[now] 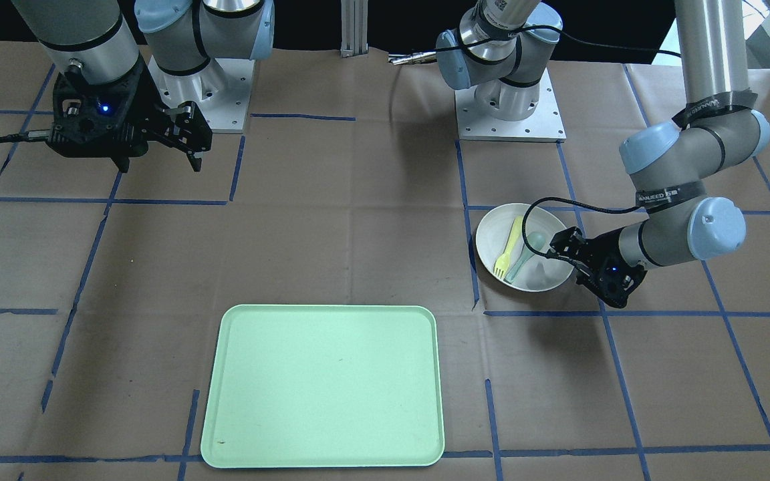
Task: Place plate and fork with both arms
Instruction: 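Lower the left gripper to the rim of the white plate, then close the left gripper on the plate rim, then carry the plate with the left gripper onto the green tray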
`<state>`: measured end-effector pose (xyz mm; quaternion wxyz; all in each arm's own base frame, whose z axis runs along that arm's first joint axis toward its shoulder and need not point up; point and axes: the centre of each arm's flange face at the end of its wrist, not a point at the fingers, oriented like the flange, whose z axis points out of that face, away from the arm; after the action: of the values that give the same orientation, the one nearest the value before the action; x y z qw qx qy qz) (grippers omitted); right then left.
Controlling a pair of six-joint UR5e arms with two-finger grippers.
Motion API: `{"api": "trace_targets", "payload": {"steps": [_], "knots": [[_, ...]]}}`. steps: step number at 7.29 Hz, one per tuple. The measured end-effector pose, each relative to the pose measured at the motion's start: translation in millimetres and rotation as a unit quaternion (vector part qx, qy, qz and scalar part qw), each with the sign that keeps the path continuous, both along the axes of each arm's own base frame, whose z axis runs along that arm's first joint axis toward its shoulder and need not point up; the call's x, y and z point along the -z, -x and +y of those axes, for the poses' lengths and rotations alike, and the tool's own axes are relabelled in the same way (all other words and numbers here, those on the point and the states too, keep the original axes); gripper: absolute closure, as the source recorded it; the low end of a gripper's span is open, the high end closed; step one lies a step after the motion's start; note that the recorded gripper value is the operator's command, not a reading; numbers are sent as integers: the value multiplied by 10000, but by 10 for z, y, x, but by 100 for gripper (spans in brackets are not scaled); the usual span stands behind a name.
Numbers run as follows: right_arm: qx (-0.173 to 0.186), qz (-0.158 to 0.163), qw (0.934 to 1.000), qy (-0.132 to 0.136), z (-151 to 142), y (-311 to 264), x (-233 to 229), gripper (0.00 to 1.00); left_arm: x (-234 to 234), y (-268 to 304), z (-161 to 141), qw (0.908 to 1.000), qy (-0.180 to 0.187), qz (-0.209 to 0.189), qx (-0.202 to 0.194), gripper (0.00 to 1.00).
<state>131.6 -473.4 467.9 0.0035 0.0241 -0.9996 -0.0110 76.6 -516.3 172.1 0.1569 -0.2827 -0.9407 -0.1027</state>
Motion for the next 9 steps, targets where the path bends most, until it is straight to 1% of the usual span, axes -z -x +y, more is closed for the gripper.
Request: {"api": "trace_targets", "payload": {"steps": [1,2,5,6,7,8,9], "knots": [[1,0,10000,2,2,1,-3,0,15,-7,0,10000,-18,0,-11,96],[2,0,10000,3,3,2,-5,0,23,-9,1,10000,-29,1,-15,100],[6,0,10000,5,0,6,-4,0,-54,-10,-30,10000,67,8,-36,100],[7,0,10000,5,0,7,-3,0,-127,38,-51,9996,180,141,-139,100],[6,0,10000,4,1,5,-4,0,-209,130,-74,9982,287,349,-385,100],[4,0,10000,3,2,4,-4,0,-287,262,-108,9947,322,533,-813,100],[4,0,10000,1,1,4,-3,0,-354,486,-160,9892,272,664,-1277,100]]}}
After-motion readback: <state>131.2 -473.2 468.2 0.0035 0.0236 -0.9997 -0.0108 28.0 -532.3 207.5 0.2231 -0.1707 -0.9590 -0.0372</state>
